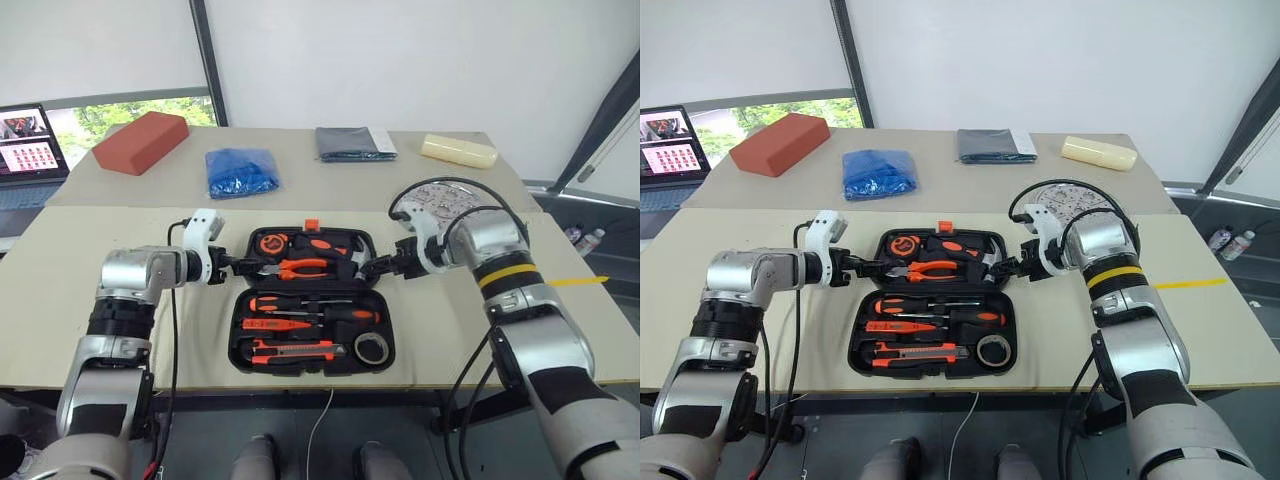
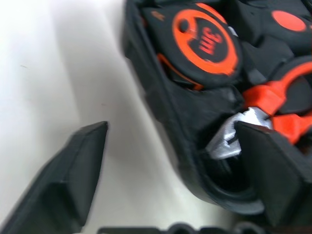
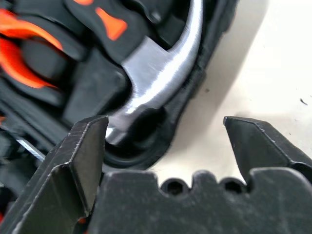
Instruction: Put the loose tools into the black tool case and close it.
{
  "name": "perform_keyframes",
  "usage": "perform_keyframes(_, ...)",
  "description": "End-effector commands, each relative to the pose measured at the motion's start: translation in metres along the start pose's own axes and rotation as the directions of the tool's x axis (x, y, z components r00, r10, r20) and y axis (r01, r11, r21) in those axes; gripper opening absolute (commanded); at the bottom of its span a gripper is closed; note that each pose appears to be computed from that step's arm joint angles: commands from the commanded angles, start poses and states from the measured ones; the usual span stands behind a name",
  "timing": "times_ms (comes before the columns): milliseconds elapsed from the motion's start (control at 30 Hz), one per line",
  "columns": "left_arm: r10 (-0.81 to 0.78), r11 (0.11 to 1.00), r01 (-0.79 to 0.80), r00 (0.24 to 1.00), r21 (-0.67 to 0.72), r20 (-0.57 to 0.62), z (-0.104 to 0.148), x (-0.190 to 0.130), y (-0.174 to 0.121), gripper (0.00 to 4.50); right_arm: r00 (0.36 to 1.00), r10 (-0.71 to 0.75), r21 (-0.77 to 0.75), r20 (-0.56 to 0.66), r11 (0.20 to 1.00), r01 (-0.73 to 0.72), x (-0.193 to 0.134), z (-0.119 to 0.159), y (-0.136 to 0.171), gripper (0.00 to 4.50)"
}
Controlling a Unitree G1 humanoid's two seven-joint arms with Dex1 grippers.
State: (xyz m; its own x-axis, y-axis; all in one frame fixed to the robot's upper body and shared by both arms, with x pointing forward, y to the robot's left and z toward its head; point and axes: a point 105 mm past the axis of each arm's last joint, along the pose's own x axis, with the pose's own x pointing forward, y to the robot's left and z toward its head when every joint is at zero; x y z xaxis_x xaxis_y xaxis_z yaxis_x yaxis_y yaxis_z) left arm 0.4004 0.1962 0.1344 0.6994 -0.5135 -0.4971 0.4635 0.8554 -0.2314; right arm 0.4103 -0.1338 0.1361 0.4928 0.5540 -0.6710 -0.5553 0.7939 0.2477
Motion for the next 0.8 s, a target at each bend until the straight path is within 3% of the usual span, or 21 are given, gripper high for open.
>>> perform_keyframes(33, -0.005, 0.999, 0.004, 0.999, 0.032, 0.039, 0.014, 0.004, -0.003, 2.65, 0.998, -0.053, -0.012, 0.040, 0.998, 0.054, -0.002, 0.013, -0.005, 2.64)
perform_keyframes(200, -0.016, 1.000, 0.016, 0.997, 0.001, 0.072, 0.013, 0.008, -0.003, 0.86, 0.997, -0.058, 0.014, 0.046, 0.998, 0.057, -0.003, 0.011, -0.008, 0.93)
perform_keyframes(300, -0.027, 0.999, 0.030, 0.995, -0.031, 0.098, 0.010, 0.008, -0.003, 0.01, 0.994, -0.053, 0.013, 0.091, 0.999, 0.052, -0.004, 0.015, -0.009, 0.02)
perform_keyframes(333, -0.049, 0.998, 0.053, 0.989, -0.026, 0.141, 0.013, 0.007, -0.006, 0.01, 0.990, -0.033, 0.006, 0.140, 0.999, 0.033, -0.005, 0.020, -0.007, 0.02)
perform_keyframes(433, -0.178, 0.984, 0.159, 0.886, 0.080, 0.428, 0.040, -0.009, -0.021, 0.01, 0.915, 0.029, -0.193, 0.404, 0.980, 0.054, -0.018, 0.049, 0.001, 0.02)
perform_keyframes(533, -0.187, 0.973, 0.079, 0.813, 0.215, 0.551, 0.045, -0.025, -0.020, 0.01, 0.831, 0.101, -0.377, 0.547, 0.916, 0.137, -0.035, 0.055, 0.008, 0.02)
perform_keyframes(700, -0.197, 0.887, -0.142, 0.744, 0.440, 0.638, 0.026, -0.051, -0.015, 0.01, 0.754, 0.196, -0.657, 0.627, 0.652, 0.377, -0.052, 0.028, 0.012, 0.02)
perform_keyframes(800, -0.208, 0.850, -0.194, 0.730, 0.489, 0.651, 0.000, -0.061, -0.015, 0.01, 0.760, 0.221, -0.739, 0.612, 0.504, 0.448, -0.049, 0.000, 0.009, 0.02)
